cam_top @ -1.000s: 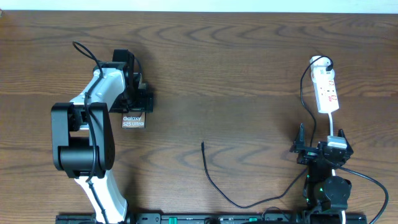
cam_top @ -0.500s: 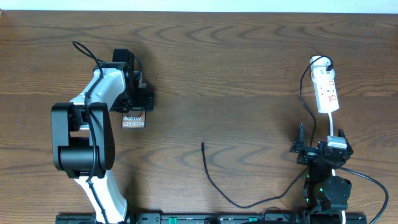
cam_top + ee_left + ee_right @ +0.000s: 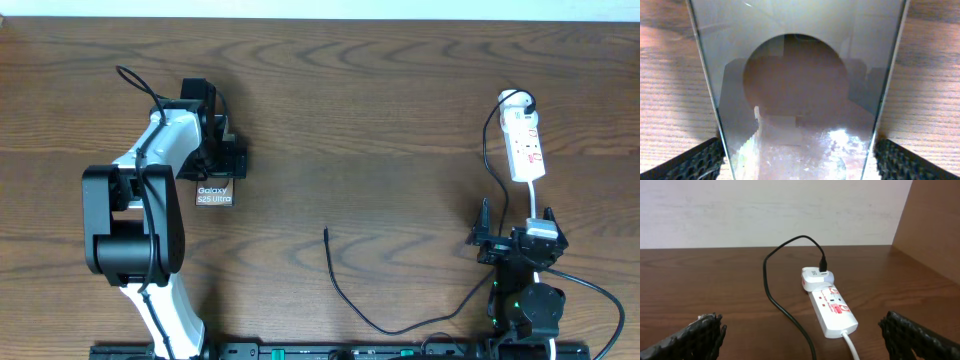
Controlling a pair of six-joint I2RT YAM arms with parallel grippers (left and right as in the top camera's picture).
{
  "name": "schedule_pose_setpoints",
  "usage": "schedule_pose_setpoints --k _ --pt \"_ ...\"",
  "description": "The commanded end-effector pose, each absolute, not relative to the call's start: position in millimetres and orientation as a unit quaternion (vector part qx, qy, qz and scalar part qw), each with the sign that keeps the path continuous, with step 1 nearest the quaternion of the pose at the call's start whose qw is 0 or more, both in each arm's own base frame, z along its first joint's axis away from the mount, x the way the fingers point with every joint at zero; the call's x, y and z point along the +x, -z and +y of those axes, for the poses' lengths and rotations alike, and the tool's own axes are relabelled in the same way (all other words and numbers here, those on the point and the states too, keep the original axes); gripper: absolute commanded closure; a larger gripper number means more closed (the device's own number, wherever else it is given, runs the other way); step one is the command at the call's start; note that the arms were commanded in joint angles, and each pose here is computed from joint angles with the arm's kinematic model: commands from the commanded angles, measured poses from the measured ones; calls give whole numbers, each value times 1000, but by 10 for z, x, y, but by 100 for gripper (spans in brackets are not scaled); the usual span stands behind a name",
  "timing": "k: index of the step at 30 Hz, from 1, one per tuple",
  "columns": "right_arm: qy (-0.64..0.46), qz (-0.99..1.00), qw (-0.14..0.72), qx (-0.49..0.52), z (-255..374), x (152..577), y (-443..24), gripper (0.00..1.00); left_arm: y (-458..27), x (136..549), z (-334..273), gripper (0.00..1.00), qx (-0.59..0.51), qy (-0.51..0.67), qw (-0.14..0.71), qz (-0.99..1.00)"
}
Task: Plug charger to phone and switch on socket
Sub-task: 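Close the left gripper on the Galaxy box's sides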
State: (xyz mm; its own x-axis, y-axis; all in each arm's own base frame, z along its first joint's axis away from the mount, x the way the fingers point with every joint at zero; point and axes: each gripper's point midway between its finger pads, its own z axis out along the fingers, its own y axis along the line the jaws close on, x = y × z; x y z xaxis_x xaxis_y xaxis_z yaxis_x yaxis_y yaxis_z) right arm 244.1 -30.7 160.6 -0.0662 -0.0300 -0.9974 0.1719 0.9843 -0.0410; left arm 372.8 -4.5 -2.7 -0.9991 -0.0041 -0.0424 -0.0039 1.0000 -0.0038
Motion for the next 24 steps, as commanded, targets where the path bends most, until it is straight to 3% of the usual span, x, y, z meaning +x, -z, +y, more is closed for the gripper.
schedule_pose_setpoints --k 1,24 --pt "75 727 681 44 -291 2441 -1601 1 120 3649 -18 7 2 -7 3 1000" --pt "75 727 681 44 -291 2441 -1601 1 120 3649 -18 16 2 -7 3 1000"
